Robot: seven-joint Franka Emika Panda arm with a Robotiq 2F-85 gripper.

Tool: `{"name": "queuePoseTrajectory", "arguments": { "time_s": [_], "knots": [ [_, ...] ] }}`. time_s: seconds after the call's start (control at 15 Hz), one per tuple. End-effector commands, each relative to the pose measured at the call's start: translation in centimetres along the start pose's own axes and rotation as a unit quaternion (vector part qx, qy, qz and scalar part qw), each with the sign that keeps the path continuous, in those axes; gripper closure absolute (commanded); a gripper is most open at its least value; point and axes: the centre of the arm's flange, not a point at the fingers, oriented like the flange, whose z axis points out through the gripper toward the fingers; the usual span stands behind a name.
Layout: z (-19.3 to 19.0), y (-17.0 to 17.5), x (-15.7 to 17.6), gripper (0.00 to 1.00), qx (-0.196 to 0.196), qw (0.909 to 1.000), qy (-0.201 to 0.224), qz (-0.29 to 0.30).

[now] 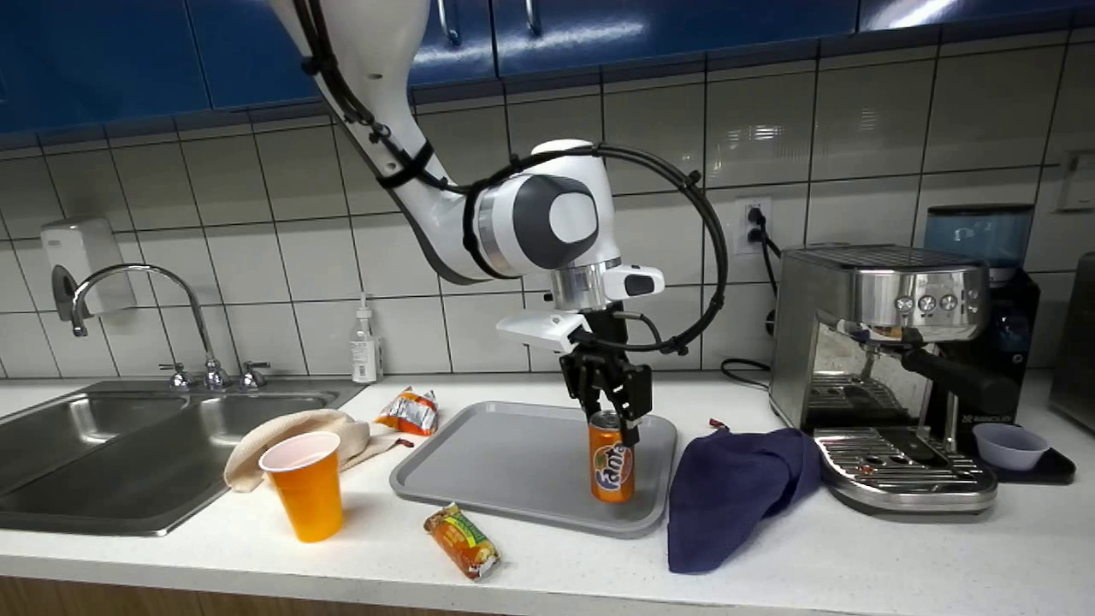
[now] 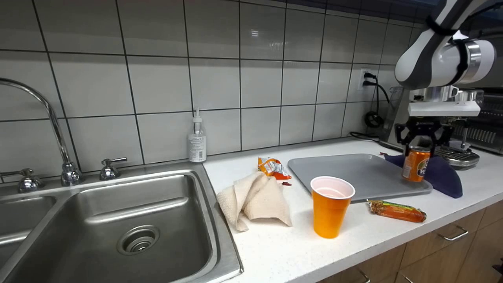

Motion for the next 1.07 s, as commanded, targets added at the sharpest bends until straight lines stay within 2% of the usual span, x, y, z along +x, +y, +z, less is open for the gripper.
{"name": "queuePoseTrajectory", "arguments": {
  "time_s": [0.0,0.2,0.27,0.33,0.4,0.47,1.0],
  "knots": [
    [0.2,-0.2,1.8,0.6,0.003,1.0,0.0,-0.002],
    [0.6,-0.4,2.0,0.6,0.0,1.0,-0.001,-0.003],
    [0.6,-0.4,2.0,0.28,0.0,1.0,0.0,-0.003],
    [0.6,-0.4,2.0,0.12,-0.001,1.0,0.0,-0.003],
    [0.4,-0.4,2.0,0.03,0.0,1.0,0.002,-0.002],
    [0.2,-0.4,2.1,0.0,0.0,1.0,0.003,-0.002],
    [-1.1,-0.9,0.9,0.0,0.005,0.9999,0.012,-0.007]
  ]
}}
